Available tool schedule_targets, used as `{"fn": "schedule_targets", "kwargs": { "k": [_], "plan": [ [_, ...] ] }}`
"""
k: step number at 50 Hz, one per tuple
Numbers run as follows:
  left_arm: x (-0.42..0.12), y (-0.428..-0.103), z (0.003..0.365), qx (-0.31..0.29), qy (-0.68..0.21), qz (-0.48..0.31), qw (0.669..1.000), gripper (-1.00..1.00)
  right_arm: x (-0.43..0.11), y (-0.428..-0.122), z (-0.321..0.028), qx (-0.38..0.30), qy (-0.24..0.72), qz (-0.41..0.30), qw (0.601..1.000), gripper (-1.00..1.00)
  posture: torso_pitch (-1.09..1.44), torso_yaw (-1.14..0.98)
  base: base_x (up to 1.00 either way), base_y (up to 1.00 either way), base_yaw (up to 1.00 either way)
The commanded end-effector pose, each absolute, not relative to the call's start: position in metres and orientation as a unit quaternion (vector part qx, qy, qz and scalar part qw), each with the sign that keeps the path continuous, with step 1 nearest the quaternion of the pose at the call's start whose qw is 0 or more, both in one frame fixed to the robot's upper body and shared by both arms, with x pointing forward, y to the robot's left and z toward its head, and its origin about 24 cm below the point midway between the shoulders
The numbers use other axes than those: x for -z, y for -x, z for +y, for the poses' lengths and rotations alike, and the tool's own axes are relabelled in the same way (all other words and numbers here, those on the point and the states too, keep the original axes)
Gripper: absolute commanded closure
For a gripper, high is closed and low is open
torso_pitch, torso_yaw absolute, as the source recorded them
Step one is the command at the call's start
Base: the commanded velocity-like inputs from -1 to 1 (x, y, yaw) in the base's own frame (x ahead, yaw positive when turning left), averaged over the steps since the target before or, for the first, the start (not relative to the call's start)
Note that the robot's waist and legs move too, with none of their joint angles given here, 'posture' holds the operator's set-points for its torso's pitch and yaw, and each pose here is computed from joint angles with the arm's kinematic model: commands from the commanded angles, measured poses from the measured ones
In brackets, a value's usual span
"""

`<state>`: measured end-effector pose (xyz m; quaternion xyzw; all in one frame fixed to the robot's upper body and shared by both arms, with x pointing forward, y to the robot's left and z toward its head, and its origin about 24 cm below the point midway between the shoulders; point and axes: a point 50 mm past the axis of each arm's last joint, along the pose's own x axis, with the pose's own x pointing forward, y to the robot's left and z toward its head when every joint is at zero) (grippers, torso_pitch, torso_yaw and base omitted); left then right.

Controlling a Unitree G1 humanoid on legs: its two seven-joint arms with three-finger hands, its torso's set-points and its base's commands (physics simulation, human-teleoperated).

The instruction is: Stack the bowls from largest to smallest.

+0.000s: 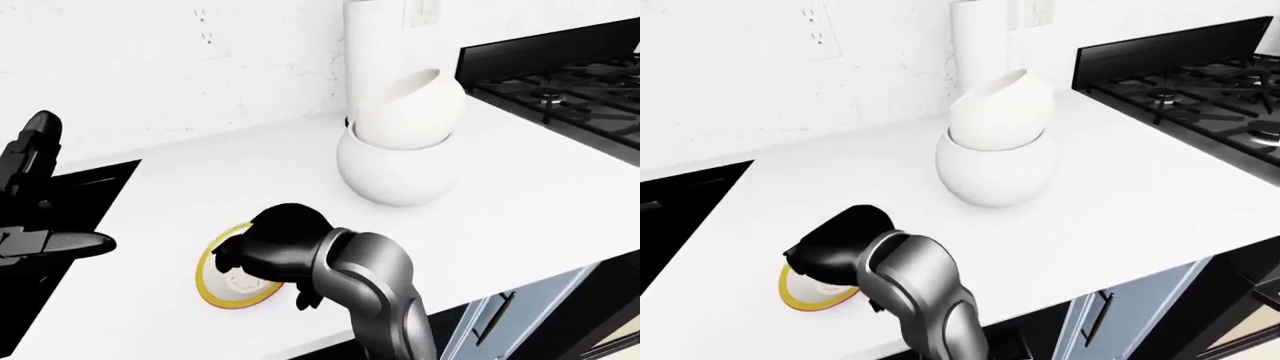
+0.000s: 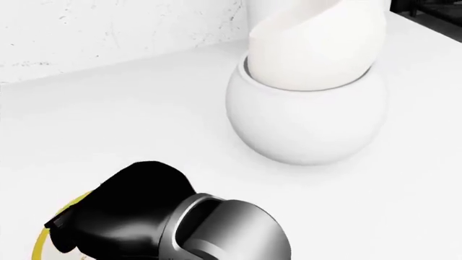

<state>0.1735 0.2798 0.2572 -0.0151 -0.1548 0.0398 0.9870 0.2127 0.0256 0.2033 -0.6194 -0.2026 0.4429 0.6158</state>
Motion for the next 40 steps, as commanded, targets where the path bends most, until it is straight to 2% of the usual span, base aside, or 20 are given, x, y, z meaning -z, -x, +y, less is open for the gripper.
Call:
{"fn": "schedule_targets", "kwargs": {
  "k": [1, 7, 28, 31, 33, 36, 40],
  "plan": [
    [-0.267, -0.171, 0.28, -0.042, 0.002, -0.183, 0.982, -1.0, -0.213, -0.21, 0.028, -0.424, 0.616, -0.234, 0.621, -0.22, -0.3, 0.0, 0.0, 0.0, 0.0],
    [-0.266, -0.171, 0.28, -0.043, 0.002, -0.182, 0.982, -1.0, -0.208, -0.216, 0.032, -0.425, 0.616, -0.231, 0.622, -0.17, -0.3, 0.0, 0.0, 0.0, 0.0],
    [-0.262, -0.172, 0.281, -0.043, 0.003, -0.18, 0.983, -1.0, -0.178, -0.223, 0.043, -0.434, 0.62, -0.224, 0.614, -0.22, -0.3, 0.0, 0.0, 0.0, 0.0],
    [-0.261, -0.172, 0.281, -0.043, 0.003, -0.18, 0.983, -1.0, -0.174, -0.222, 0.046, -0.439, 0.619, -0.221, 0.612, -0.17, -0.3, 0.0, 0.0, 0.0, 0.0],
    [-0.261, -0.173, 0.281, -0.043, 0.003, -0.18, 0.983, -1.0, -0.172, -0.223, 0.047, -0.441, 0.619, -0.219, 0.611, 0.05, -0.3, 0.0, 0.0, 0.0, 0.0],
    [-0.26, -0.173, 0.282, -0.043, 0.004, -0.18, 0.983, -1.0, -0.173, -0.223, 0.049, -0.443, 0.619, -0.22, 0.61, 0.2, -0.3, 0.0, 0.0, 0.0, 0.0],
    [-0.261, -0.172, 0.282, -0.044, 0.004, -0.18, 0.983, -1.0, -0.173, -0.222, 0.05, -0.444, 0.62, -0.221, 0.608, 0.23, -0.3, 0.0, 0.0, 0.0, 0.0]
  ]
}}
